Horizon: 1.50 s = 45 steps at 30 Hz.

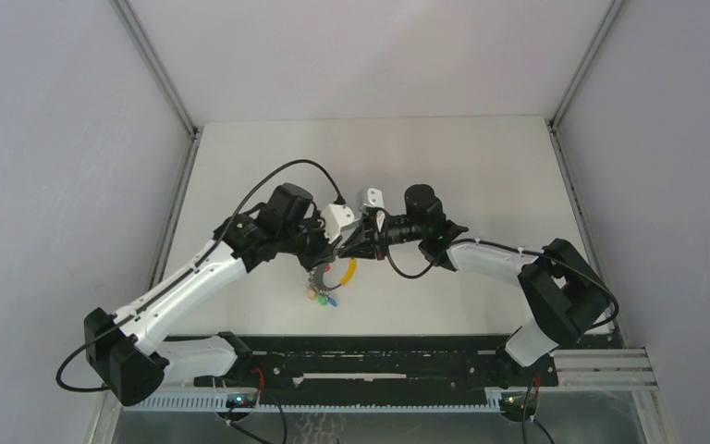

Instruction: Put the keys on the keyring

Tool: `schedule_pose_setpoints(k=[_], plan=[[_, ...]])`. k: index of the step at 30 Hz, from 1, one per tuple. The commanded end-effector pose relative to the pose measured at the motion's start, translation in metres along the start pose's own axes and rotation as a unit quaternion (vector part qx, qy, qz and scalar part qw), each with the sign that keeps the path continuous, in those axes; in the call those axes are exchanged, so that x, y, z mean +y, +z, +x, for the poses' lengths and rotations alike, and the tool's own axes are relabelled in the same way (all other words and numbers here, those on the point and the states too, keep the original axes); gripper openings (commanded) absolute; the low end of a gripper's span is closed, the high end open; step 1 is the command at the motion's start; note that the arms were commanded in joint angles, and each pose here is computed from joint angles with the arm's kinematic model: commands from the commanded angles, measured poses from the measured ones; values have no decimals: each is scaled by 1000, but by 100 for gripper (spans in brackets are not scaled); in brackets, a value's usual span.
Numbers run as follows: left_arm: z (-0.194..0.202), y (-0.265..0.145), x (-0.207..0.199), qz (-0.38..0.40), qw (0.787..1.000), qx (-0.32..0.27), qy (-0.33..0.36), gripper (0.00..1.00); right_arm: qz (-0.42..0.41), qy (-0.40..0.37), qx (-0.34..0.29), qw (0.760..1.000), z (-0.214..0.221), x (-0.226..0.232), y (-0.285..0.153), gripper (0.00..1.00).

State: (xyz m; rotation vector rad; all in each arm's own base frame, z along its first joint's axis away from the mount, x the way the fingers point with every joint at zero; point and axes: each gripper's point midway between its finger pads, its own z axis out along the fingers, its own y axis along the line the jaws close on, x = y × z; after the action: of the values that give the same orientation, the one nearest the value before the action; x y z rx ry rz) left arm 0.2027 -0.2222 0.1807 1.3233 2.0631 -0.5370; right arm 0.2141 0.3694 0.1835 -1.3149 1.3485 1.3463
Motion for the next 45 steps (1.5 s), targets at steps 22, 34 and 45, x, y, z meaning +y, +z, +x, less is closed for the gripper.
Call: schedule_pose_setpoints(k=[22,34,45], plan=[[-30,-46,39,-133,825,-350,-424,82,300,-105,-128,939,-40,-50,-52,0],[-30,-31,48,-34,667,-419,-616,85,380,-142,-178,896,-46,-53,-53,0],[-15,-19,63,-14,561,-442,-700,89,401,-145,-202,882,-39,-48,-36,0]])
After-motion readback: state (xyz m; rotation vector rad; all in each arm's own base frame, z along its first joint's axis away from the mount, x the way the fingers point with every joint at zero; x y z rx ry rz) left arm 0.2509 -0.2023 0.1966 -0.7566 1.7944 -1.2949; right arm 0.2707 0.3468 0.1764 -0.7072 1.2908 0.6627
